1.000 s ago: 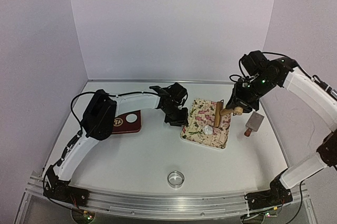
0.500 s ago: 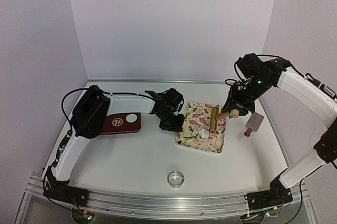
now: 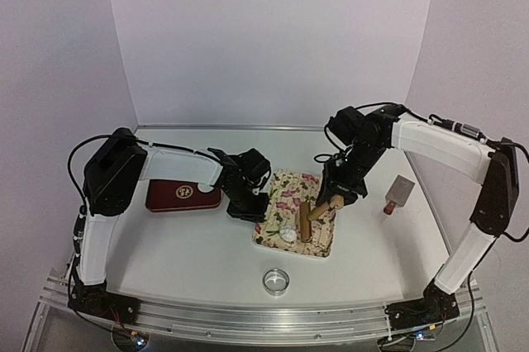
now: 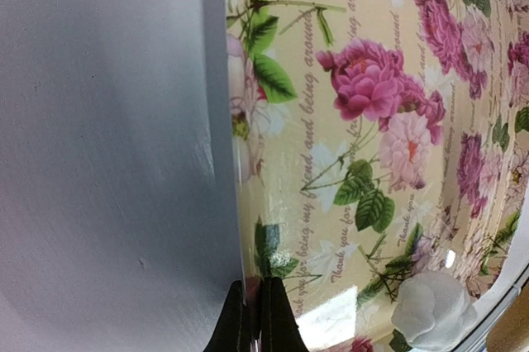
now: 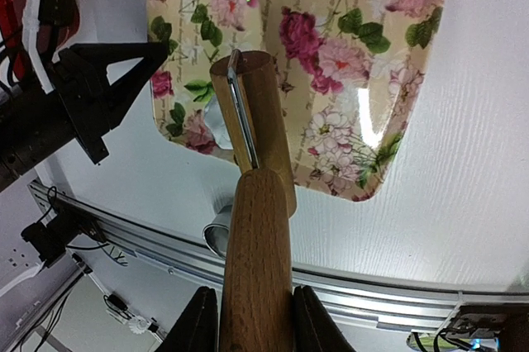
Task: Roll out the dumpling wrappers from the dough
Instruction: Move to the center of the board, then flatten out the dough on the work surface.
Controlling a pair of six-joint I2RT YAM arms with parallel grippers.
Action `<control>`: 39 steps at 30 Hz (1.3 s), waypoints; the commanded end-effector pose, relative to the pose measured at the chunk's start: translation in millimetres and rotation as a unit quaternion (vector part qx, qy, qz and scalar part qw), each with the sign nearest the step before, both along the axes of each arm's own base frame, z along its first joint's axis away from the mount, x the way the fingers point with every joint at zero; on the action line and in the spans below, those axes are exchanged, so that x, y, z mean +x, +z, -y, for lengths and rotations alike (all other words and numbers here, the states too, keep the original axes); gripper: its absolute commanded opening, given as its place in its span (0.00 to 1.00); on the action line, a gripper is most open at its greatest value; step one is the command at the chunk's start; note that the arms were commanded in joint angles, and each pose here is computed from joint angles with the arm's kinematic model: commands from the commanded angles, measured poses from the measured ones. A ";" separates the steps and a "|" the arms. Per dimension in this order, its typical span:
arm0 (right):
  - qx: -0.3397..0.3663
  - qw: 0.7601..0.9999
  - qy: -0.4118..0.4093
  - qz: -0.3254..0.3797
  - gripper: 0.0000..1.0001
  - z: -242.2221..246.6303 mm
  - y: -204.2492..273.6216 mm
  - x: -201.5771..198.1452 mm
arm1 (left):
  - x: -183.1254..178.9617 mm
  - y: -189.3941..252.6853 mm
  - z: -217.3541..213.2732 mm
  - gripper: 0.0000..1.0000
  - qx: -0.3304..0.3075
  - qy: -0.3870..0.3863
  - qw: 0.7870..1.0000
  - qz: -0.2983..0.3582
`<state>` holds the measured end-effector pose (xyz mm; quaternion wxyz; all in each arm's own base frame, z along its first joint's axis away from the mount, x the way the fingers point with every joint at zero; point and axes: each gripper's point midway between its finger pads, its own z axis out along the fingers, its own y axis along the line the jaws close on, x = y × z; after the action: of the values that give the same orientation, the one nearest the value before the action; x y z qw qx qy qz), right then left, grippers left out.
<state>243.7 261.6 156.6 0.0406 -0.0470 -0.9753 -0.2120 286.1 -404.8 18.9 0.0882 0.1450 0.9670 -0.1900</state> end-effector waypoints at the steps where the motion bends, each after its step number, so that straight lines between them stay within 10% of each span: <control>1: 0.031 0.999 0.009 0.019 0.00 -24.8 21.3 2.8 | 5.8 26.1 -2.8 0.00 -0.009 0.009 1.000 0.027; 39: -0.008 0.998 0.050 0.025 0.00 -58.2 9.9 13.8 | 4.4 28.6 -1.6 0.00 -0.017 0.018 0.999 0.022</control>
<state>247.4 310.4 133.4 0.0627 -0.0121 -0.9832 -0.1709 285.7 -402.2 20.7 0.0902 0.1360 0.9682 -0.1894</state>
